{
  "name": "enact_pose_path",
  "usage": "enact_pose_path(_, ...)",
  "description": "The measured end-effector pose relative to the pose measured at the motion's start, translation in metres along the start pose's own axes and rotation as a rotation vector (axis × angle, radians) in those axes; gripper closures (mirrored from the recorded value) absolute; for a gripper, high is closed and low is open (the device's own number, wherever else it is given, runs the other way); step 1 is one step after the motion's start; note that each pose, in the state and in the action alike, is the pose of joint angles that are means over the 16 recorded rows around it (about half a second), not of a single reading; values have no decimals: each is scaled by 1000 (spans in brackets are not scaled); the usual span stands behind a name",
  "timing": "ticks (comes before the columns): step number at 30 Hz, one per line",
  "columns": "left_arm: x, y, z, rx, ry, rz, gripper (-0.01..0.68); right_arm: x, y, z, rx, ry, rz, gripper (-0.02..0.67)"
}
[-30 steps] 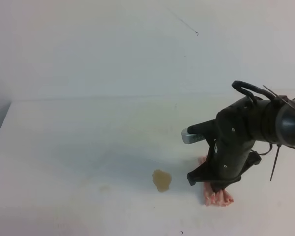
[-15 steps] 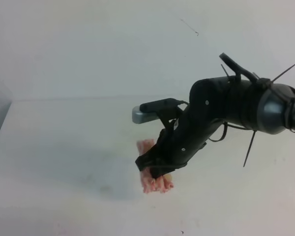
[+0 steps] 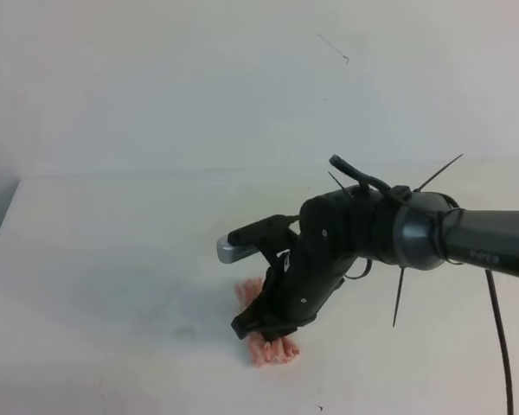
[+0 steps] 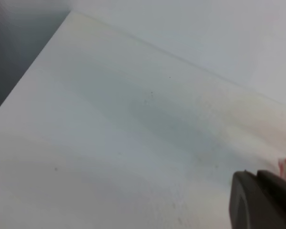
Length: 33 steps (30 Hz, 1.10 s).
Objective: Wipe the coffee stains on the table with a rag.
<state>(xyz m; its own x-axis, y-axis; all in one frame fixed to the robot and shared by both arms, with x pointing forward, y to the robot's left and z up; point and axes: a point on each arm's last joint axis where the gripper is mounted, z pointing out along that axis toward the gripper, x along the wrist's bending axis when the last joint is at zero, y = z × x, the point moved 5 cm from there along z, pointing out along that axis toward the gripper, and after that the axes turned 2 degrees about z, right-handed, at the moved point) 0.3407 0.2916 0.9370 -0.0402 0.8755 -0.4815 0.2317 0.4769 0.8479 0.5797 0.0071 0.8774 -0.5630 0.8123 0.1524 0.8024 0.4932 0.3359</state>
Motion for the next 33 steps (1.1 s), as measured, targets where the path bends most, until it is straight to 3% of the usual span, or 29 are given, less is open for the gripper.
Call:
enact_pose_path(6,0,0,0,0,0,0,672,-23,-3,7,22,-119,-20,653)
enact_pose_path(13,0,0,0,0,0,0,672,-59,-9,1,62,-217,38,653)
enact_pose_path(24,0,0,0,0,0,0,672,-116,-40,-33,53,-260,191,653)
enact_pose_path(33,0,0,0,0,0,0,672,-132,-71,-80,-80,-289,198,622)
